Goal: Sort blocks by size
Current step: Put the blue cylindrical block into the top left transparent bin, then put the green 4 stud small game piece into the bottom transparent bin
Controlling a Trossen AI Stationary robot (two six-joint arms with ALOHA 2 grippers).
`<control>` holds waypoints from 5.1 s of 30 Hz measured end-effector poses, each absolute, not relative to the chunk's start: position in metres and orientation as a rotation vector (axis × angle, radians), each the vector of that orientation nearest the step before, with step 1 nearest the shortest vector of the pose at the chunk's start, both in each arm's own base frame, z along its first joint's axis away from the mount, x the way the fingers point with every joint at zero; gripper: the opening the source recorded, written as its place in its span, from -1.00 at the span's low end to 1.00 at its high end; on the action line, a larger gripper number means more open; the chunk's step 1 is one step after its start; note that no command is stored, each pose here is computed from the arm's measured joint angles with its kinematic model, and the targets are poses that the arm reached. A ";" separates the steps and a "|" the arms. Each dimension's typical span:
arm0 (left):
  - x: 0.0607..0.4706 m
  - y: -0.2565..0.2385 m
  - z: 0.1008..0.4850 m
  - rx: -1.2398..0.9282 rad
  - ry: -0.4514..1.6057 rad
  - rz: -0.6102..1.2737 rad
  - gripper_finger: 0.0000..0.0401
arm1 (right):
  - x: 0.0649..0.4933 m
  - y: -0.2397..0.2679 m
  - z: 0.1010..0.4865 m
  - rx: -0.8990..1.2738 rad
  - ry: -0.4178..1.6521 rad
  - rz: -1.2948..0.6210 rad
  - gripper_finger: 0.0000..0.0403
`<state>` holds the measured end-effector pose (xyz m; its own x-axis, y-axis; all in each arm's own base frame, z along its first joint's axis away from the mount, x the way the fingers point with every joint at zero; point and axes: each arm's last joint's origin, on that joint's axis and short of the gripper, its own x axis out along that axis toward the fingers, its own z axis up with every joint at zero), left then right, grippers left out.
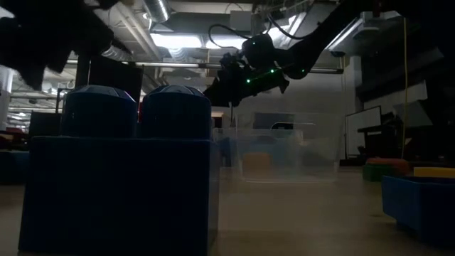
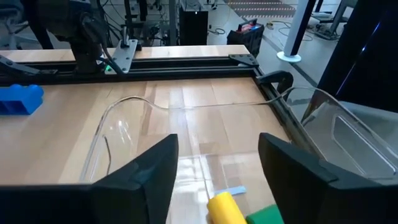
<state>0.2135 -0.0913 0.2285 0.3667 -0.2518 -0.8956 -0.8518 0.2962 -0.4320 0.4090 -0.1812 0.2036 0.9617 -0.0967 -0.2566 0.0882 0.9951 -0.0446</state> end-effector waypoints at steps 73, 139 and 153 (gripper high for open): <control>0.244 0.038 0.263 -0.416 0.594 0.601 -0.41 | 0.216 -0.081 0.315 0.413 1.291 -0.206 0.15; 0.273 0.080 0.216 -0.334 0.731 0.696 -0.17 | 0.256 0.074 0.159 -0.024 1.534 -0.243 0.15; 0.273 0.080 0.216 -0.354 0.724 0.705 -0.17 | 0.264 0.077 0.157 0.001 1.453 -0.220 0.15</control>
